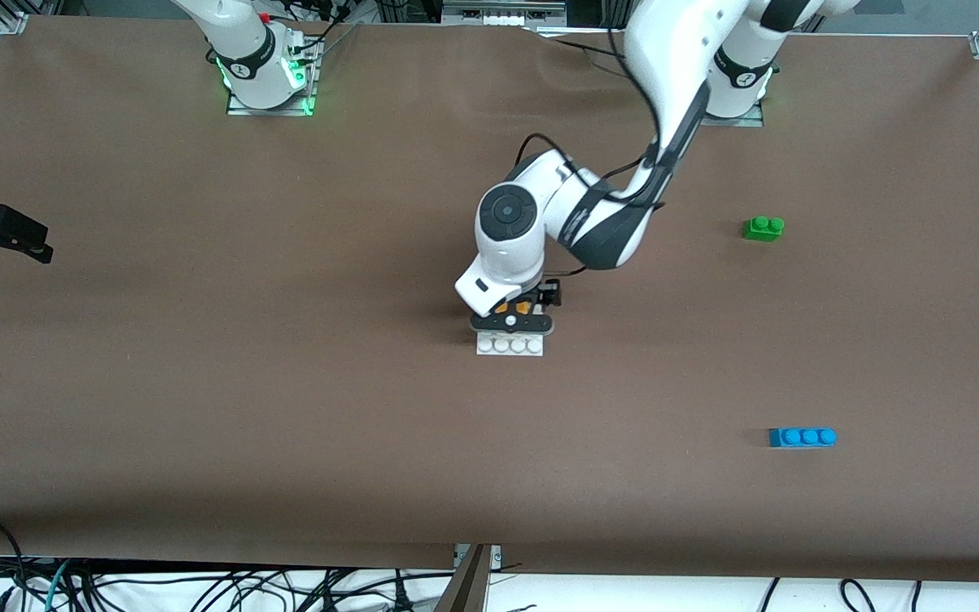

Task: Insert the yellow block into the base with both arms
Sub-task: 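Open the left gripper and lift it away from the block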

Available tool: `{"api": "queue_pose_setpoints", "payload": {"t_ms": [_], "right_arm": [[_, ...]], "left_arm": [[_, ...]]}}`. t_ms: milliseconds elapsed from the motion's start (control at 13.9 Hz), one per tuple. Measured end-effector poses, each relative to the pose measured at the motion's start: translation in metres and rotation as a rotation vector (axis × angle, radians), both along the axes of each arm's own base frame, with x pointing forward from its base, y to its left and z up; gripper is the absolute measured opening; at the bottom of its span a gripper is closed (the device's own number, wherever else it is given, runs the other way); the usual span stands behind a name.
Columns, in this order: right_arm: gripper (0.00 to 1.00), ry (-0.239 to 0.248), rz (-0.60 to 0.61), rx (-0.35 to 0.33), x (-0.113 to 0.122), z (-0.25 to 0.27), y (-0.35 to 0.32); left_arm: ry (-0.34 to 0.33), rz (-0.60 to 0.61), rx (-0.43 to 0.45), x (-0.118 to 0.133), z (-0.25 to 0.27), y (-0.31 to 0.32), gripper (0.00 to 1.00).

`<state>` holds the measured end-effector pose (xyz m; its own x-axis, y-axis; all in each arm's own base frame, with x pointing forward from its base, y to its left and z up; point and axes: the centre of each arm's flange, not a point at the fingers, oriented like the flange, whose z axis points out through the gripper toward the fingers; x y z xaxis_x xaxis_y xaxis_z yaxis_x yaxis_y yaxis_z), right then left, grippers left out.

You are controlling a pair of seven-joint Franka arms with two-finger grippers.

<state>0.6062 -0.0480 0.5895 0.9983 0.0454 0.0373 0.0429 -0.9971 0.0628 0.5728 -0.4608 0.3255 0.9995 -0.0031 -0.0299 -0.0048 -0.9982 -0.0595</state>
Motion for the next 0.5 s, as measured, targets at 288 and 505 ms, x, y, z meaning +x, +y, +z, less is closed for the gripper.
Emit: {"api": "queue_pose_setpoints", "payload": {"t_ms": [288,505], "right_arm": [[1.00,0.001,0.000,0.000,0.000,-0.001,0.000],[1.00,0.001,-0.001,0.000,0.000,-0.001,0.000]], "left_arm": [[0.014,0.117,0.020,0.020,0.118,0.085,1.00],[-0.003,0.147,0.000,0.048,0.174,0.177,1.00]]}}
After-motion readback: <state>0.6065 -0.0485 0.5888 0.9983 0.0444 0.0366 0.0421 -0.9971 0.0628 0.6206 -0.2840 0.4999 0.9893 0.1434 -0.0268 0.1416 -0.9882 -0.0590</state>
